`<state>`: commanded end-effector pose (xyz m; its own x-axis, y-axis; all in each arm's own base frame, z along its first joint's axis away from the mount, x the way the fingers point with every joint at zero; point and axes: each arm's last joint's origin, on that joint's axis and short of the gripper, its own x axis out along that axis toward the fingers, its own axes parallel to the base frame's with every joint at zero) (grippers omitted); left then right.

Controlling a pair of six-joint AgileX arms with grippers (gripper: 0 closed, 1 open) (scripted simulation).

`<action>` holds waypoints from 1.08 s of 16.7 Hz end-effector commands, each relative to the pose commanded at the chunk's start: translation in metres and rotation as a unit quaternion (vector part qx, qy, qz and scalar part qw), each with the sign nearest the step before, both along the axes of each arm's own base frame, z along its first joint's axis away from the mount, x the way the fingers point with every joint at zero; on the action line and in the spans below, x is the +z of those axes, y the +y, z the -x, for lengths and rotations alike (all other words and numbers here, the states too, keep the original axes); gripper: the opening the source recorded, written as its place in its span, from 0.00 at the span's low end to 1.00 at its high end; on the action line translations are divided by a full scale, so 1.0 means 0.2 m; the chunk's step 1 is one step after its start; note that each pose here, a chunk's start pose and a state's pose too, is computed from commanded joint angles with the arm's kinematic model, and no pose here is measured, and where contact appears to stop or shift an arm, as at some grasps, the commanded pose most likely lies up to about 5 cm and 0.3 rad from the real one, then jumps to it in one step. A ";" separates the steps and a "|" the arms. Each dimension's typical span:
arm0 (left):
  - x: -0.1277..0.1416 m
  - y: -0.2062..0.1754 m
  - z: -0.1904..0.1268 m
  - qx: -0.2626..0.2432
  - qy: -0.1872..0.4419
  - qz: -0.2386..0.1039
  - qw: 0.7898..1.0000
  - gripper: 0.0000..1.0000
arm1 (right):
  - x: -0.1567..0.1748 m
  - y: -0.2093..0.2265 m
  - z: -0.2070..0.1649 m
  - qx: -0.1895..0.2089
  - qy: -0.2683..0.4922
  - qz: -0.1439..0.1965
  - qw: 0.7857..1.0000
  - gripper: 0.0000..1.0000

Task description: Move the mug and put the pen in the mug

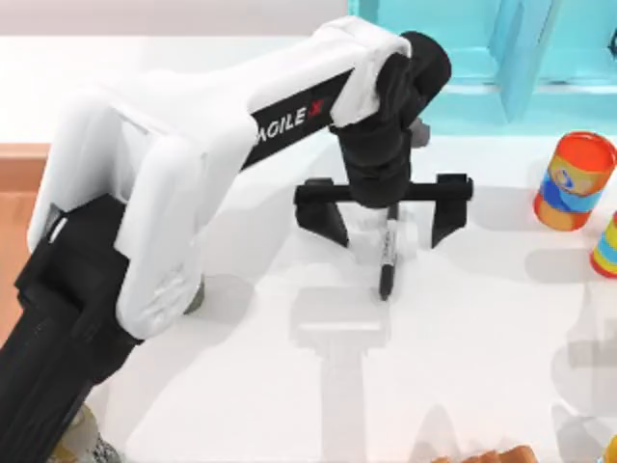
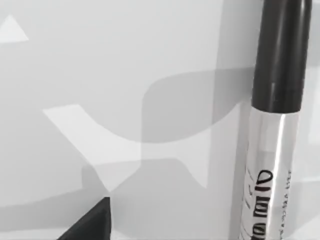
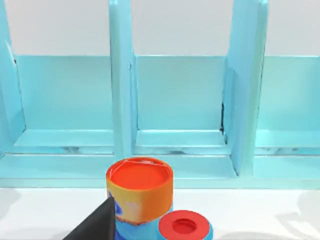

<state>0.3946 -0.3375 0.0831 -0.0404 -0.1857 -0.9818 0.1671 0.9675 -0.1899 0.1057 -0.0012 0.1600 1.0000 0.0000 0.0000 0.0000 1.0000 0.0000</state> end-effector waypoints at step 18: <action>0.00 0.00 0.00 0.000 0.000 0.000 1.000 0.00 | 0.00 0.00 0.00 0.000 0.000 0.000 1.000 1.00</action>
